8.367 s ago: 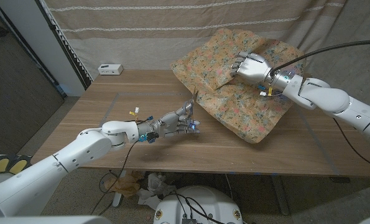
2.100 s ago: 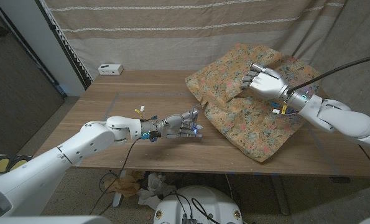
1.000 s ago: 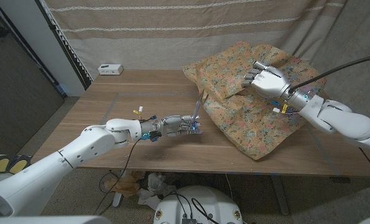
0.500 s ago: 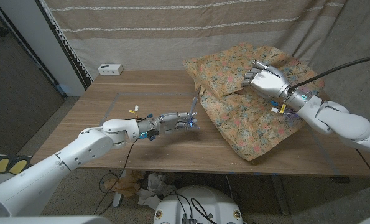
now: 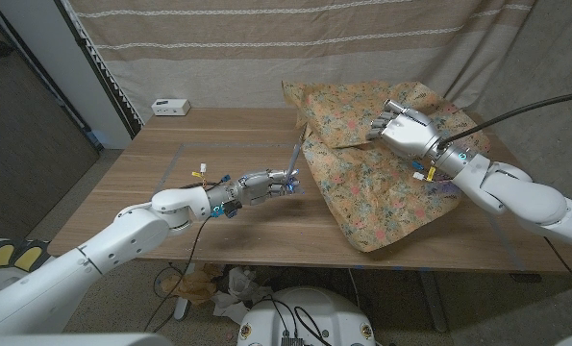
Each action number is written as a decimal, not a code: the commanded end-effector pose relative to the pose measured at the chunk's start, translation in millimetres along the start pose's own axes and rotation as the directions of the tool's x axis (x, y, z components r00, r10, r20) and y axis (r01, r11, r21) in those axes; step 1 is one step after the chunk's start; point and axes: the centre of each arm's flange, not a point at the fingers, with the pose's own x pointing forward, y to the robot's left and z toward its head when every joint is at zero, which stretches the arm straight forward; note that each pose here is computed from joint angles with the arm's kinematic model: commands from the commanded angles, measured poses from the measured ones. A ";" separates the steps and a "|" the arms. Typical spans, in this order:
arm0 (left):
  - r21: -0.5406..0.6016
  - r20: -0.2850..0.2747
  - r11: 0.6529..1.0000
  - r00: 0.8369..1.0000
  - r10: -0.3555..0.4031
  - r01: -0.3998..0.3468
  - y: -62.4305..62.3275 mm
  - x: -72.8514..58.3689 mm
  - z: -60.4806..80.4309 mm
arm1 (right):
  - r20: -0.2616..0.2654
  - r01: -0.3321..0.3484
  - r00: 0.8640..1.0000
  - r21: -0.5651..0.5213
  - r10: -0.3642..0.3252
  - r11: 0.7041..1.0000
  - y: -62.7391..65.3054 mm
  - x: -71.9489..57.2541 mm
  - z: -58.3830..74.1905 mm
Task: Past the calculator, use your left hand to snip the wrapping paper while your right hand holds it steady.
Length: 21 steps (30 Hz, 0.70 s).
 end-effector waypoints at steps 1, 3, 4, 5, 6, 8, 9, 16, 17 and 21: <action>0.041 0.072 0.999 0.997 -0.035 0.032 -14.7 -4.3 5.3 | -0.015 -0.015 1.000 0.016 0.015 1.000 0.9 -1.3 4.2; 0.042 0.078 0.999 0.996 -0.036 0.033 -16.0 -5.3 3.7 | -0.012 -0.015 1.000 0.010 0.015 1.000 -0.1 -0.9 4.8; 0.037 0.081 0.999 0.996 -0.032 0.029 -16.7 -6.3 2.4 | -0.014 -0.014 1.000 0.014 0.014 1.000 -0.8 -0.6 5.2; 0.033 0.084 0.999 0.996 -0.032 0.029 -17.4 -7.4 1.4 | -0.013 -0.014 1.000 0.013 0.015 1.000 -1.4 -0.1 5.9; 0.029 0.088 0.999 0.996 -0.034 0.031 -18.4 -8.5 0.8 | -0.012 -0.016 1.000 0.012 0.016 1.000 -1.9 0.4 6.8; 0.021 0.093 0.999 0.995 -0.031 0.029 -20.1 -11.1 -0.6 | -0.014 -0.018 1.000 0.013 0.018 1.000 -2.4 1.3 8.2; 0.017 0.093 0.999 0.995 -0.031 0.030 -20.2 -12.1 -1.6 | -0.016 -0.020 1.000 0.018 0.020 1.000 -2.4 1.7 8.7; -0.013 0.100 1.000 0.995 -0.011 0.013 -18.7 -17.1 -8.7 | -0.011 -0.043 0.999 0.024 0.043 0.999 -0.2 4.5 9.4; -0.019 0.101 1.000 0.995 -0.011 0.013 -19.0 -17.6 -9.7 | -0.010 -0.046 0.999 0.022 0.046 0.999 0.4 4.6 9.6; -0.049 0.103 0.999 0.995 -0.008 0.013 -20.5 -18.9 -14.3 | -0.007 -0.054 0.999 0.031 0.054 0.998 2.3 5.9 11.8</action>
